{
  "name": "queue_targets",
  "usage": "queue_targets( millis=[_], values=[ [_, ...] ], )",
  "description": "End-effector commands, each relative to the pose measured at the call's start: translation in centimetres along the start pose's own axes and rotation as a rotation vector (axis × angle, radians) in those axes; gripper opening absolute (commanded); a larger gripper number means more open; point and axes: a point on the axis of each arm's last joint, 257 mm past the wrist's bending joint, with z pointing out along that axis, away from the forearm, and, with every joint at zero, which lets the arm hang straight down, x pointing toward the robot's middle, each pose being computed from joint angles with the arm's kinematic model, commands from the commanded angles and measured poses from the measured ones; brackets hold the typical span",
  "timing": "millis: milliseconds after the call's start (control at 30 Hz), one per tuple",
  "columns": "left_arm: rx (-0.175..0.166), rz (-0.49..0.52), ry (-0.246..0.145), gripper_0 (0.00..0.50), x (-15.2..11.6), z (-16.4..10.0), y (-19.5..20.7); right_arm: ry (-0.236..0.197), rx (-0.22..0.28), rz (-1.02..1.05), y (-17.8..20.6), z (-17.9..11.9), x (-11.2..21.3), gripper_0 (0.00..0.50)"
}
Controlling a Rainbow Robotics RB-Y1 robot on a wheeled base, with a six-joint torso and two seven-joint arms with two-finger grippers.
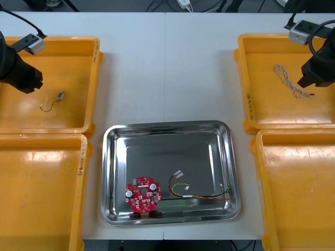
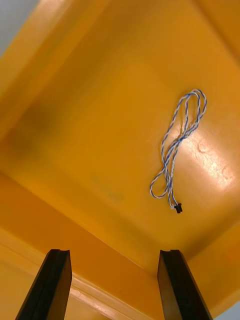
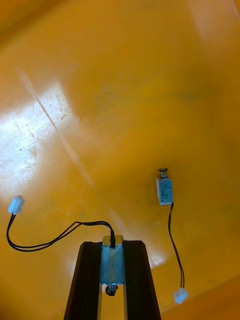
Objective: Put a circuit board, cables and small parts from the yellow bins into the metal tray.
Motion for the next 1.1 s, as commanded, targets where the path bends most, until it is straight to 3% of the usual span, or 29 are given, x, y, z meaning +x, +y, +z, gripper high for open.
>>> queue_targets(
  millis=[33, 300, 467, 833, 967, 1100],
  values=[
    [-0.084, 0.022, -0.051, 0.000, -2.8, -5.3, 1.8, -0.031, 0.048, 0.003, -3.7, -3.1, -0.8, 0.500],
    [-0.107, 0.018, -0.028, 0.000, -3.5, -7.9, -1.1, -0.024, 0.004, 0.071, -4.9, -1.7, 0.1, 0.500],
    [-0.097, -0.011, -0.034, 0.000, -4.2, -8.9, -3.5, -0.020, -0.003, 0.106, -5.9, -0.8, 0.4, 0.500],
    [-0.093, -0.107, -0.028, 0.000, -5.0, -9.4, -9.3, -0.050, 0.029, 0.124, -7.8, 0.8, 0.3, 0.500],
    [-0.082, -0.147, -0.043, 0.000, -5.7, -9.4, -11.7, -0.072, 0.029, 0.125, -8.3, 1.5, 0.0, 0.500],
    [-0.061, -0.178, -0.096, 0.000, -7.3, -9.5, -14.2, -0.089, 0.018, 0.118, -8.0, 2.5, -0.8, 0.500]
  ],
)
